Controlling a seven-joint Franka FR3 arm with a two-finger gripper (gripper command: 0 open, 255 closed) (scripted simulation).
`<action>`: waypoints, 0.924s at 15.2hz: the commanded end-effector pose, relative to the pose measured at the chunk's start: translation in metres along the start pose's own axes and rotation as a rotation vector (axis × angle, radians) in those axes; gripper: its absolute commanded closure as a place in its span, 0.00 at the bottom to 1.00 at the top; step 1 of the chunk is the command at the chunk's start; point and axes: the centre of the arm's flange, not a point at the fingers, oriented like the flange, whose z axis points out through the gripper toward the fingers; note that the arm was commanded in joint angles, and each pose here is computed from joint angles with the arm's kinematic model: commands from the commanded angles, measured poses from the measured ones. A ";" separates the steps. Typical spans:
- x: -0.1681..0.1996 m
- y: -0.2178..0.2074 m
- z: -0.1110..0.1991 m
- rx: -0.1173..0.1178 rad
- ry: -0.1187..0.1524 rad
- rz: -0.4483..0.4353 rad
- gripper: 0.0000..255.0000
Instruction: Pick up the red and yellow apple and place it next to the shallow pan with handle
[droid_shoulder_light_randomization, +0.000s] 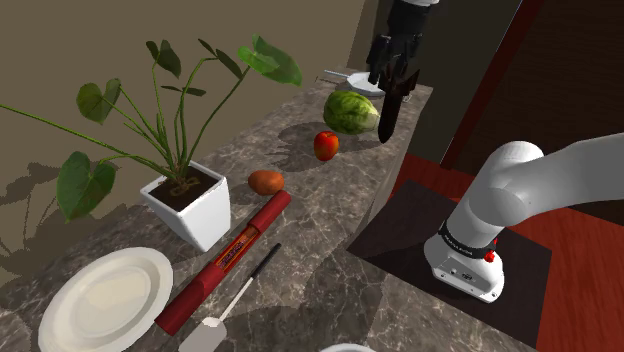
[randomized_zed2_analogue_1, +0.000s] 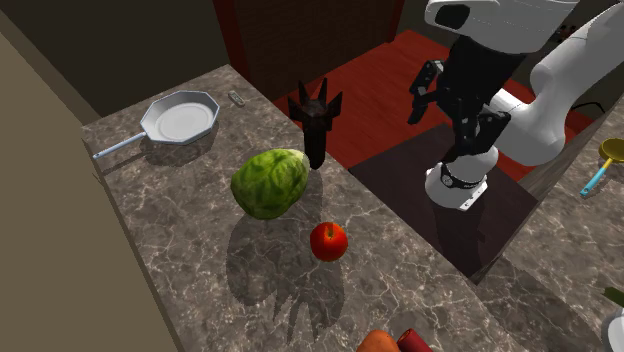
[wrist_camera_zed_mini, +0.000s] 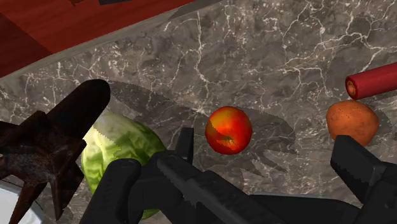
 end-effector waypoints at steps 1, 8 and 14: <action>0.000 0.000 0.000 0.000 0.000 0.000 0.00; 0.060 -0.014 0.076 -0.043 -0.048 0.032 0.00; 0.109 -0.022 0.143 -0.079 -0.088 0.059 0.00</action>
